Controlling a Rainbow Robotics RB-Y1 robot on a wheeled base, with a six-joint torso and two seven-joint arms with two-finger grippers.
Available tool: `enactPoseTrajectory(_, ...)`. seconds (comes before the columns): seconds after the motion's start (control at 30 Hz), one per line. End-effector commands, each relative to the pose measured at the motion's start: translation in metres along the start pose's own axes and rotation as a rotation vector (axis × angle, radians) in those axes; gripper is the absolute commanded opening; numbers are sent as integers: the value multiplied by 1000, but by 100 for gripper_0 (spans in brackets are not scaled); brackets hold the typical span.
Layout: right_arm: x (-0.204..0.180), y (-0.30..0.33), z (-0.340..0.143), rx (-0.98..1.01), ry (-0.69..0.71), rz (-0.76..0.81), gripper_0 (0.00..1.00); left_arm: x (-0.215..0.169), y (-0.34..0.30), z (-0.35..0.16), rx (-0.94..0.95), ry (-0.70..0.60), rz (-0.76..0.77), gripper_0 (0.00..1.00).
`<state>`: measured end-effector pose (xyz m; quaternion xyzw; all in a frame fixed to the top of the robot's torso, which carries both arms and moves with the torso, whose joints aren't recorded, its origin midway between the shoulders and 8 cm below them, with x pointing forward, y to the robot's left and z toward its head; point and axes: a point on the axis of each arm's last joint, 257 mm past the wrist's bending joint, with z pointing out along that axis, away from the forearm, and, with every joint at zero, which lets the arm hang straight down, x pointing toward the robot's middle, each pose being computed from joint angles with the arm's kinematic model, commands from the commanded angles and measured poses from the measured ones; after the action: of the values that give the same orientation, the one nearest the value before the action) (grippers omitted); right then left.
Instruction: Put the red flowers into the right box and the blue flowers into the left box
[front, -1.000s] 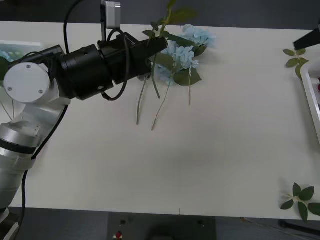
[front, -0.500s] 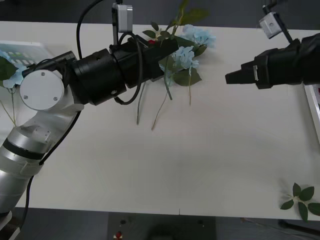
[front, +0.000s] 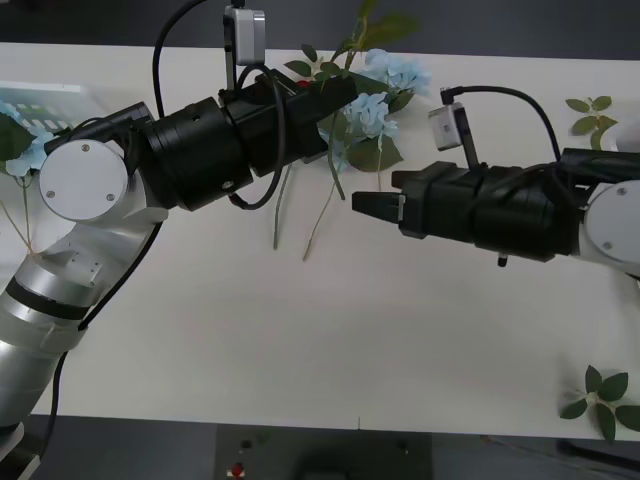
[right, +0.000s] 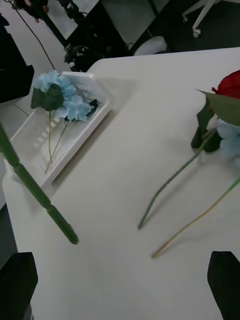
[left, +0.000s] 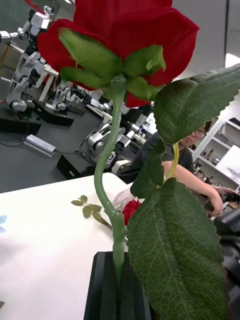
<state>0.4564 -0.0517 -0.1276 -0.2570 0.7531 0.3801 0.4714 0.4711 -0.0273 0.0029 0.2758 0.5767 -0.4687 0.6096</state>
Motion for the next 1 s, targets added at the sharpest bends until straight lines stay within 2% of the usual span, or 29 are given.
enactPoseTrajectory(0.03, -15, 26, 15, -49, -57, -4, 100, -14, -11, -1, 13, -37, 71, 0)
enactPoseTrajectory(0.33, -34, 43, 20, -68, -137, 48, 100, -14, -11, 0, 13, -35, 79, 0)
enactPoseTrajectory(0.8, -43, 52, 26, -84, -170, 64, 100, -12, -12, 0, 14, -33, 80, 0)
enactPoseTrajectory(1.0, -52, 64, 32, -112, -181, 79, 92, -12, -12, 0, 14, -33, 80, 0)
